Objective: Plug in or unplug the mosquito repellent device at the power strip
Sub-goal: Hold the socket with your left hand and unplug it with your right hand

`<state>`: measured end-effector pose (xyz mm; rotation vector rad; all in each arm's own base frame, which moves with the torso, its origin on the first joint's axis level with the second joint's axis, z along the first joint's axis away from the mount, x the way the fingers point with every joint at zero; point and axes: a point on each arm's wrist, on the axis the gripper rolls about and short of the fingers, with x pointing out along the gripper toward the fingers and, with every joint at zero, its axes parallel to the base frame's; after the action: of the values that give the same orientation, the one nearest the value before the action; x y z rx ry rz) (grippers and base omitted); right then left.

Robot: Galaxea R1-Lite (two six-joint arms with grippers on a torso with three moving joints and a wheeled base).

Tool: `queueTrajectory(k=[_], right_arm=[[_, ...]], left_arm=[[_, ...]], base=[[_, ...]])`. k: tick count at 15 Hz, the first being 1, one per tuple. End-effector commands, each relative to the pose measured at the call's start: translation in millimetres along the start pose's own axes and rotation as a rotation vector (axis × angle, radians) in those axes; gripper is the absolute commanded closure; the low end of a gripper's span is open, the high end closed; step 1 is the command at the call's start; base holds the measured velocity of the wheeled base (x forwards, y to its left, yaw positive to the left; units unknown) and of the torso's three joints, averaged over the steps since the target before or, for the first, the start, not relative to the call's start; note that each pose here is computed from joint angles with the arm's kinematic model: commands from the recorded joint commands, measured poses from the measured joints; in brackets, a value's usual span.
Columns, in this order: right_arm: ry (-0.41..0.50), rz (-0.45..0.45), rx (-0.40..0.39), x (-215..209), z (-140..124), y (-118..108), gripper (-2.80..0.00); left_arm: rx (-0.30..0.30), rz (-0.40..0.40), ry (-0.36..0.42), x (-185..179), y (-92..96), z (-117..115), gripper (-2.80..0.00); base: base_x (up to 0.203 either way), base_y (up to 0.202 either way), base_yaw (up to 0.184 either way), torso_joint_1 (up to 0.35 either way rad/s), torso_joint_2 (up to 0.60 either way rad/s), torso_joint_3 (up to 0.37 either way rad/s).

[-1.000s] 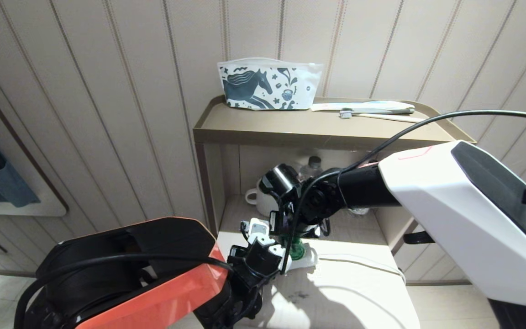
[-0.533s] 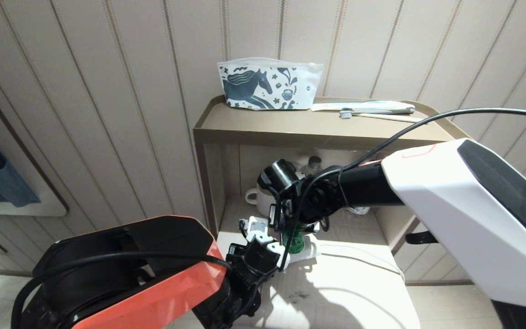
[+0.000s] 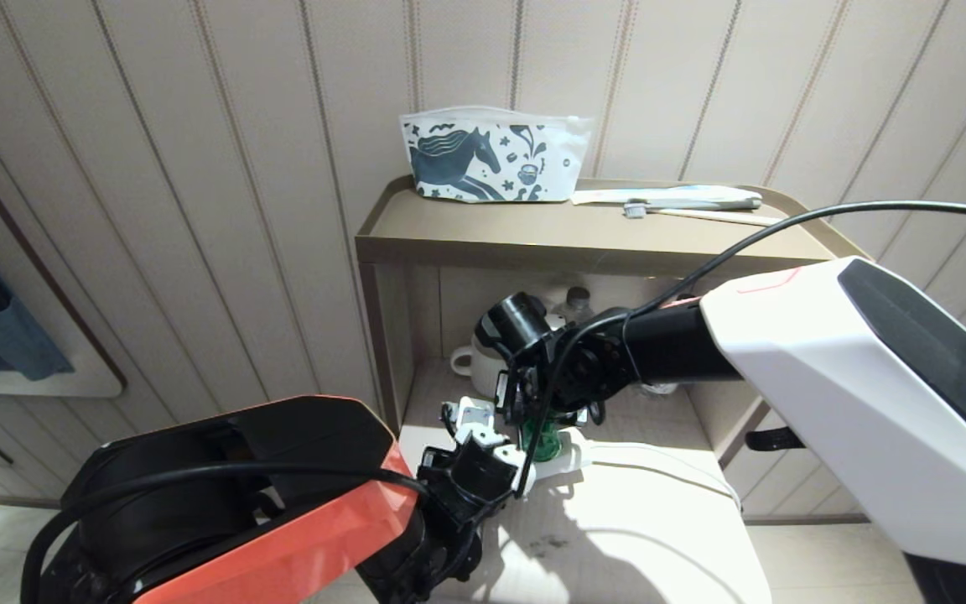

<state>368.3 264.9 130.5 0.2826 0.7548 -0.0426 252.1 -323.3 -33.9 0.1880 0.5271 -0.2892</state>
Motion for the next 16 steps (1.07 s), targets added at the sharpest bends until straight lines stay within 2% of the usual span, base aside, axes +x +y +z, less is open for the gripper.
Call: queueTrajectory(k=[1,4,6,10,13,16], right_arm=[[0.012,-0.010,-0.005,2.0,-2.3,-1.0,0.00],[0.016,-0.012,-0.007,3.9,-3.8,-1.2,0.00],[0.012,-0.009,-0.004,2.8,-2.4,-0.5,0.00],[0.006,-0.005,-0.002,2.6,-0.4,0.1,0.00],[0.000,0.001,0.000,4.9,1.0,2.7,0.00],[-0.005,0.006,-0.003,4.6,1.5,5.0,0.00]], left_arm=[[-0.026,-0.009,-0.041,-6.3,0.0,14.0,0.00],[-0.043,-0.019,-0.071,-13.9,0.3,27.1,0.00],[-0.045,-0.019,-0.070,-15.7,2.0,27.7,0.00],[-0.026,-0.012,-0.026,-17.3,6.1,12.4,0.00],[0.021,-0.050,0.000,-23.3,-6.4,-20.2,0.00],[0.025,-0.065,-0.010,-24.7,-10.8,-23.6,0.00]], base=[[0.000,0.000,0.000,0.000,0.00,0.000],[0.000,0.000,0.000,0.000,0.00,0.000],[0.000,0.000,0.000,0.000,0.00,0.000],[0.000,0.000,0.000,0.000,0.00,0.000],[0.000,0.000,0.000,0.000,0.00,0.000],[0.000,0.000,0.000,0.000,0.00,0.000]])
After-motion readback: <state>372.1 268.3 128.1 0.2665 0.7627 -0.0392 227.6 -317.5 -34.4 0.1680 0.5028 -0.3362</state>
